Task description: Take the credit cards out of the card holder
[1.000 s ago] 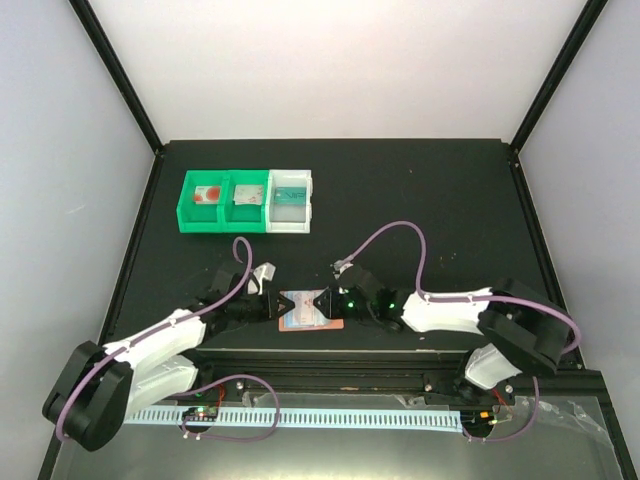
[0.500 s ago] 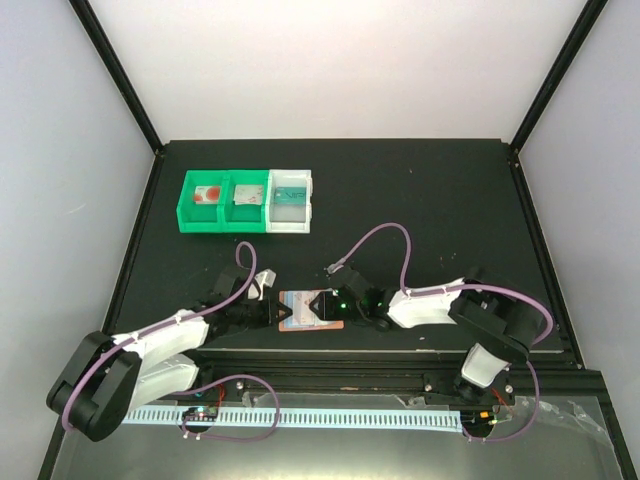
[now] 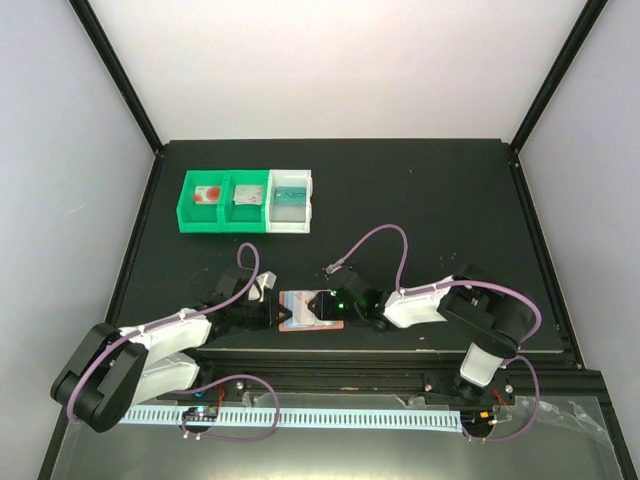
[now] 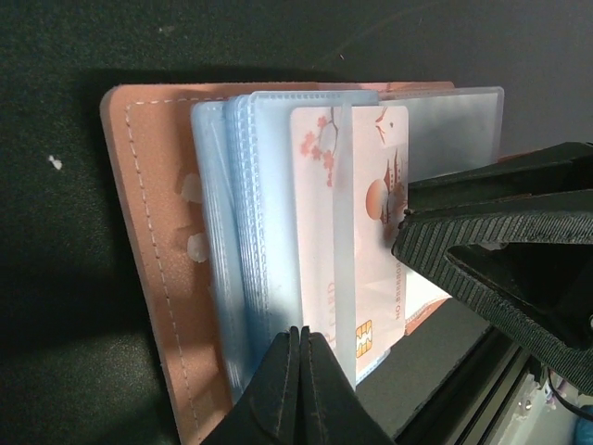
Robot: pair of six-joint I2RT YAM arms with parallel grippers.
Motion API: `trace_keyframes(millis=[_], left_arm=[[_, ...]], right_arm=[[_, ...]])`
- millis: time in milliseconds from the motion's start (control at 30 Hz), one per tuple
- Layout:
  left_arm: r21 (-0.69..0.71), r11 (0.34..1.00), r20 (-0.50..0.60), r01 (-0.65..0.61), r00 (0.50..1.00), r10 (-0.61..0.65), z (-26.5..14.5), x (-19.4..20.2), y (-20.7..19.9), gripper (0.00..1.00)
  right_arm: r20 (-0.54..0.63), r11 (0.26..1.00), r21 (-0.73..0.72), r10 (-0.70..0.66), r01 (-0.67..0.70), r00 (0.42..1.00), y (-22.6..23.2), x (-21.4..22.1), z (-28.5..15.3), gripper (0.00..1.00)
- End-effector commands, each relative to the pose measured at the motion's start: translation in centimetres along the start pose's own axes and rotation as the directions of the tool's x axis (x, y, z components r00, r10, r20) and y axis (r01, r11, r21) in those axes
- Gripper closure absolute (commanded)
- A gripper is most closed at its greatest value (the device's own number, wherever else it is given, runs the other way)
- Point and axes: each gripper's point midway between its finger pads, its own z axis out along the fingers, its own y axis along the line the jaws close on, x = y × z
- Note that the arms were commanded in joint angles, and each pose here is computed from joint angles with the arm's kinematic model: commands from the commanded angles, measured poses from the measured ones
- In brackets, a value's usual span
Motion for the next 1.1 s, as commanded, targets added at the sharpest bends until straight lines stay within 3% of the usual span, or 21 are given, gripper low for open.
trace_keyframes(millis=[0,267,767,867,933,1067], left_arm=[[0.002,1.000,0.010,-0.026,1.000,0.026,0.2,-0.2,0.0,0.98],[-0.007,1.000,-0.001,-0.021,1.000,0.021,0.4,-0.1,0.3,0.98],[-0.007,1.000,0.008,-0.020,1.000,0.020,0.1,-0.2,0.2,0.98],[0.015,1.000,0.024,-0.027,0.999,0.026,-0.4,-0.8,-0.9,0.90],[0.018,0.999,0.040,-0.032,0.999,0.031,-0.9,-1.3,-1.6,0.78],[0.054,0.997,0.086,-0.050,0.995,0.046,-2.2,-2.3,-3.5,0.62]], right_arm=[[0.005,1.000,0.009,0.004,-0.004,1.000,-0.3,-0.1,0.3,0.79],[0.027,1.000,0.020,0.007,-0.008,1.000,-0.7,-0.4,-0.2,0.93],[0.117,0.998,0.061,0.011,-0.018,0.993,-1.5,-1.5,-3.2,0.99],[0.131,0.999,0.030,0.012,-0.016,0.991,-0.9,-1.7,-3.9,0.99],[0.140,1.000,0.009,0.008,-0.010,0.990,-0.2,-2.0,-4.5,0.99],[0.152,1.000,-0.012,0.006,-0.004,0.988,0.7,-2.5,-5.5,0.99]])
